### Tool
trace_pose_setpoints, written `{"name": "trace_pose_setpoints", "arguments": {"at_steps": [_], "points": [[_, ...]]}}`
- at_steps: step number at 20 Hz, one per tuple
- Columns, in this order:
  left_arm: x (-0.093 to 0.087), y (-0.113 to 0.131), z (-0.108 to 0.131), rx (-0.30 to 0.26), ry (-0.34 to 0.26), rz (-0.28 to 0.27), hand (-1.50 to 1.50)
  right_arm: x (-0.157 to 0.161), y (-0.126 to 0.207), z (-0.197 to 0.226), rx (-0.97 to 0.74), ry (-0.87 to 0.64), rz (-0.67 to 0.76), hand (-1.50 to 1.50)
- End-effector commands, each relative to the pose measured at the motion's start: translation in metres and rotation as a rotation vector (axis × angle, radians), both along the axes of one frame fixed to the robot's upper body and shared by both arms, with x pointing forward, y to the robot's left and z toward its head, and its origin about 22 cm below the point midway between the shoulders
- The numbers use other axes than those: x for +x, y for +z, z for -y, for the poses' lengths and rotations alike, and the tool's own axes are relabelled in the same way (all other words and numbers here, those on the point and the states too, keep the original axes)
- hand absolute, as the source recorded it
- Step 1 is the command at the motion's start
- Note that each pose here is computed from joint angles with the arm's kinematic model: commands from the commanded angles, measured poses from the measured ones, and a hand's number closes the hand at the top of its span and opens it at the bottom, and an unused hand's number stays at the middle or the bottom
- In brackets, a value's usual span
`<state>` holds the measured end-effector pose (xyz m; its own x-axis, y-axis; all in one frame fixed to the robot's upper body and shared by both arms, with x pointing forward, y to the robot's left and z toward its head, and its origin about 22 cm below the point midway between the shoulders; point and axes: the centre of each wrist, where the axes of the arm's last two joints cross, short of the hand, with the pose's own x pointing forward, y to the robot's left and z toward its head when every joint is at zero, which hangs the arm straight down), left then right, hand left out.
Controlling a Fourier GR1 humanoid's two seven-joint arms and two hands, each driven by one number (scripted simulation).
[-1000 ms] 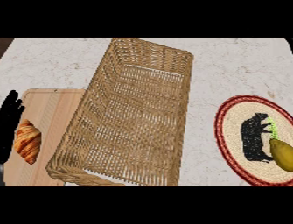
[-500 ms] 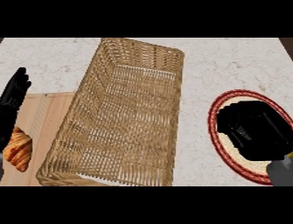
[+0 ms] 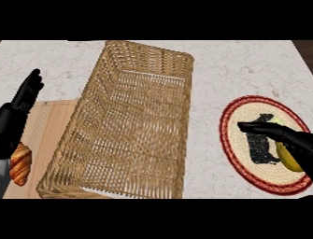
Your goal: Pick the lemon from the placemat and place it in the basket
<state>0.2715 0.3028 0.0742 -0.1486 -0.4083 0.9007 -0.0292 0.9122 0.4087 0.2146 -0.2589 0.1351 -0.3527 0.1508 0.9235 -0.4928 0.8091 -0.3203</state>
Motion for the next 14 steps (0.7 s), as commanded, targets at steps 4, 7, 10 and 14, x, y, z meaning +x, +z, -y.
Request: {"name": "trace_pose_setpoints", "arguments": {"at_steps": [4,7,10,14], "points": [[0.002,-0.002,0.005,0.010,-0.037,0.005,0.00,0.008,0.099,0.036,-0.670,-0.144,0.197,-1.50],[0.009,0.003,0.008,0.002,-0.043,0.014,0.00,0.009,0.123,0.038,-0.943,0.002,0.171,-1.50],[0.010,0.010,0.011,0.011,-0.066,0.025,0.00,0.013,0.140,0.044,-1.109,0.107,0.073,-1.50],[0.022,0.012,0.010,-0.003,-0.059,0.026,0.00,0.028,0.158,0.057,-1.187,0.193,-0.023,-1.50]]}}
